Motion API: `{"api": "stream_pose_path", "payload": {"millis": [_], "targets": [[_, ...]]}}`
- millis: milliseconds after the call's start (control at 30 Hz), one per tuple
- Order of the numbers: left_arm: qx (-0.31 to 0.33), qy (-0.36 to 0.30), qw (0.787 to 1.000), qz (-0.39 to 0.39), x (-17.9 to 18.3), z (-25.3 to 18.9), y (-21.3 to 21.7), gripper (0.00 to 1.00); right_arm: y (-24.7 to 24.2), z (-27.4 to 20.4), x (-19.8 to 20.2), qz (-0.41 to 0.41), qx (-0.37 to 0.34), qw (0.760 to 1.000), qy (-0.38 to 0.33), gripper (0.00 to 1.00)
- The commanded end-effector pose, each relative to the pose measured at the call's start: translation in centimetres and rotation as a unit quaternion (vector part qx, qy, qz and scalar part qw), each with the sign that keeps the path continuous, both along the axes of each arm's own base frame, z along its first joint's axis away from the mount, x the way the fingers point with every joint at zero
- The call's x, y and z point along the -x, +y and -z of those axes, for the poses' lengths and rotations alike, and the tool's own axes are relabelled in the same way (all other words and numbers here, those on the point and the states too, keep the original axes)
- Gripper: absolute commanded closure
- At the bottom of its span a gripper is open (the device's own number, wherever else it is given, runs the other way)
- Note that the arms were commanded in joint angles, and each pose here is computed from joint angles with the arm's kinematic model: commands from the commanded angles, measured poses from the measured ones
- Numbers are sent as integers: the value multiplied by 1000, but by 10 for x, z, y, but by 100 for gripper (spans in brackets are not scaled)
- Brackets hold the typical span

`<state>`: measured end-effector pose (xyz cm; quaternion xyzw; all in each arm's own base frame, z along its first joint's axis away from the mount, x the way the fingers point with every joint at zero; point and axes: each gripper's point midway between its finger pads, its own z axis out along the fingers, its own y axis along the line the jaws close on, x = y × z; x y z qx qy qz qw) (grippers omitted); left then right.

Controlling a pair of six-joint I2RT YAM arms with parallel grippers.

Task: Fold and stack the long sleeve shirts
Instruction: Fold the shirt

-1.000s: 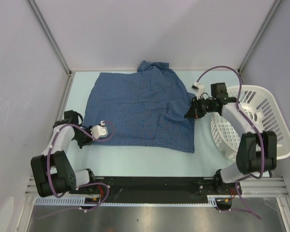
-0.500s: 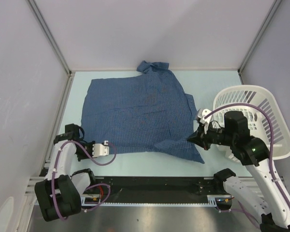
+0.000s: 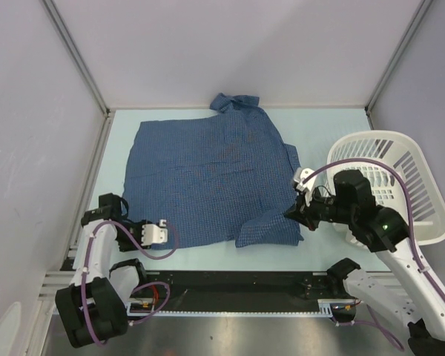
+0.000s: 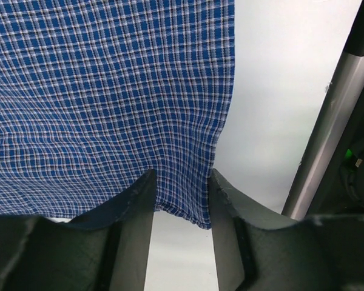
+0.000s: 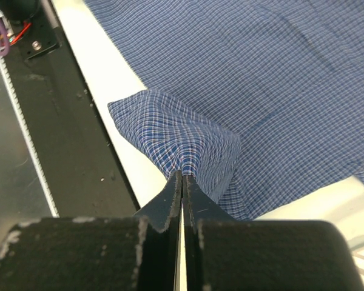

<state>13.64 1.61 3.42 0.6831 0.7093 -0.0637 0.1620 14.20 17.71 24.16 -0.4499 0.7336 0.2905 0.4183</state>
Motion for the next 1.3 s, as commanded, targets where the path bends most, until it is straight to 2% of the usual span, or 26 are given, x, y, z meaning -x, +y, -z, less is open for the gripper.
{"api": "stream_pose_path", "payload": {"millis": [0, 33, 67, 167, 367, 433, 500, 567, 833, 1000, 1267], "targets": [[27, 11, 1000, 0, 5, -1, -8, 58, 6, -36, -17, 18, -27, 998, -48, 100], [28, 14, 1000, 0, 5, -1, -9, 60, 5, -37, -20, 23, -27, 998, -50, 100], [28, 16, 999, -2, 5, 0, -8, 70, 6, -39, -23, 25, -29, 998, -55, 100], [35, 13, 999, -10, 0, -6, -8, 89, 7, -52, -36, 42, -36, 995, -80, 100], [61, -11, 997, -40, -25, -35, -6, 100, 12, -105, -85, 75, -57, 983, -155, 100], [78, -3, 995, -58, -34, -42, -8, 100, 17, -129, -98, 67, -74, 978, -183, 100], [97, -26, 992, -73, -55, -61, -9, 100, 17, -130, -124, 74, -70, 977, -185, 100], [112, -38, 988, -95, -75, -76, -7, 100, 17, -151, -143, 79, -83, 970, -212, 100], [150, -88, 967, -186, -163, -113, 11, 100, 25, -170, -238, 75, -87, 958, -264, 100], [152, -62, 961, -223, -192, -99, 19, 100, 35, -161, -289, 63, -88, 956, -273, 100], [142, -55, 955, -255, -229, -79, 28, 100, 46, -142, -344, 56, -86, 954, -283, 100]]}}
